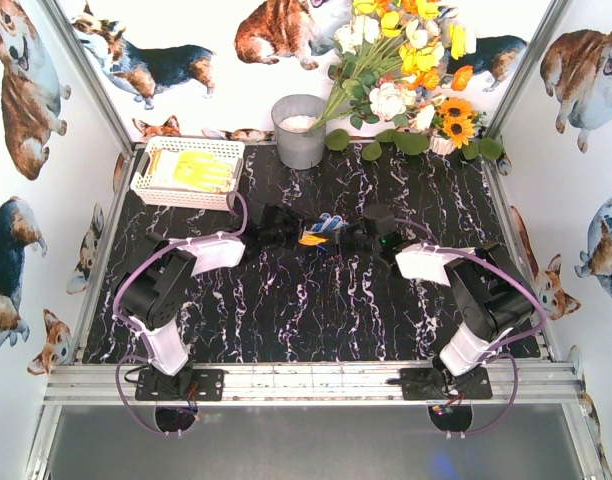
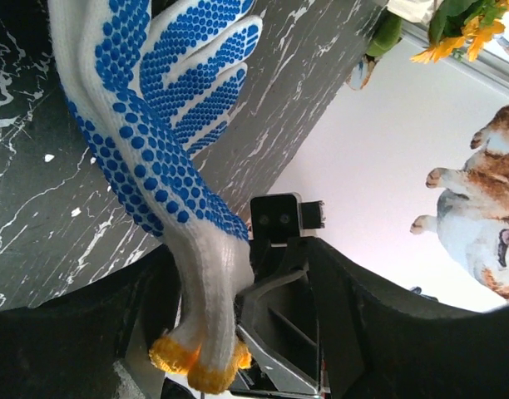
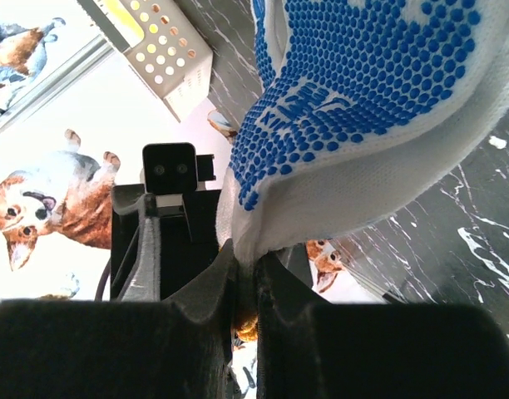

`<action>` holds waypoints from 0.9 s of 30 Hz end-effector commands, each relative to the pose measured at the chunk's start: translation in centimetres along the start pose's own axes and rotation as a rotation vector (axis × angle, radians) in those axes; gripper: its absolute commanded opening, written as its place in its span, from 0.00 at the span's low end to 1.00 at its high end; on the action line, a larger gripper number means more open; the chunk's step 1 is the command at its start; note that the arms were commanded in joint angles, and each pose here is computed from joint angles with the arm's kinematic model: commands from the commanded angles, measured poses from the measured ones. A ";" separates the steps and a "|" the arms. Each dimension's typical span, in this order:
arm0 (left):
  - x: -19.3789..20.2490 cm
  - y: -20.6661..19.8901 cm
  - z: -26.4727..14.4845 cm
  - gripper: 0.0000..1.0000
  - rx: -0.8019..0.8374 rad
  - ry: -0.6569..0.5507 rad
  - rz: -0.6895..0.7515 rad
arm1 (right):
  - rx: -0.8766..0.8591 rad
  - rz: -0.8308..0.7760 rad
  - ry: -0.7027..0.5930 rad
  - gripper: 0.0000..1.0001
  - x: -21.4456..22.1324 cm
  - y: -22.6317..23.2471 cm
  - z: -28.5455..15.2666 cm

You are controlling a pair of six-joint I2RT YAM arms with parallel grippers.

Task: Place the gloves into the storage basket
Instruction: Pick up the glove from the center of the board.

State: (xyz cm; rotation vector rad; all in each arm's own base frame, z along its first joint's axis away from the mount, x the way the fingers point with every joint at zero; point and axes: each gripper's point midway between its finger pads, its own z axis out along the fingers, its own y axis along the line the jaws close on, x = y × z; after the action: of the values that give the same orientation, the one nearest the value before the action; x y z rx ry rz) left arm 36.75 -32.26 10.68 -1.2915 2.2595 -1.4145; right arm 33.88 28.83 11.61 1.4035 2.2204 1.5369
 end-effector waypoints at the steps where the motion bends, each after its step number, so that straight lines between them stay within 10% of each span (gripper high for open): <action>1: 0.2 1.1 0.6 0.55 -0.064 -0.003 0.043 | -0.081 -0.042 0.038 0.00 1.6 3.5 0.0; 15: 0.4 1.7 0.1 0.08 -0.110 -0.023 0.092 | -0.055 -0.063 0.054 0.00 2.5 2.9 0.3; 21: -0.4 2.2 -0.6 0.00 -0.127 0.015 0.141 | -0.023 -0.157 0.075 0.31 3.3 3.6 -0.1; 27: -1.9 3.9 -3.0 0.00 -0.189 0.189 0.269 | 0.047 -0.272 0.082 0.39 3.3 3.1 -0.7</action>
State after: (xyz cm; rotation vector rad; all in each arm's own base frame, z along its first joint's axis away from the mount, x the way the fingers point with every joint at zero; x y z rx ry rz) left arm 37.07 -29.71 9.70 -1.1331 2.3998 -1.3043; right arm 33.17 30.70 12.99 1.2477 2.3739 1.4787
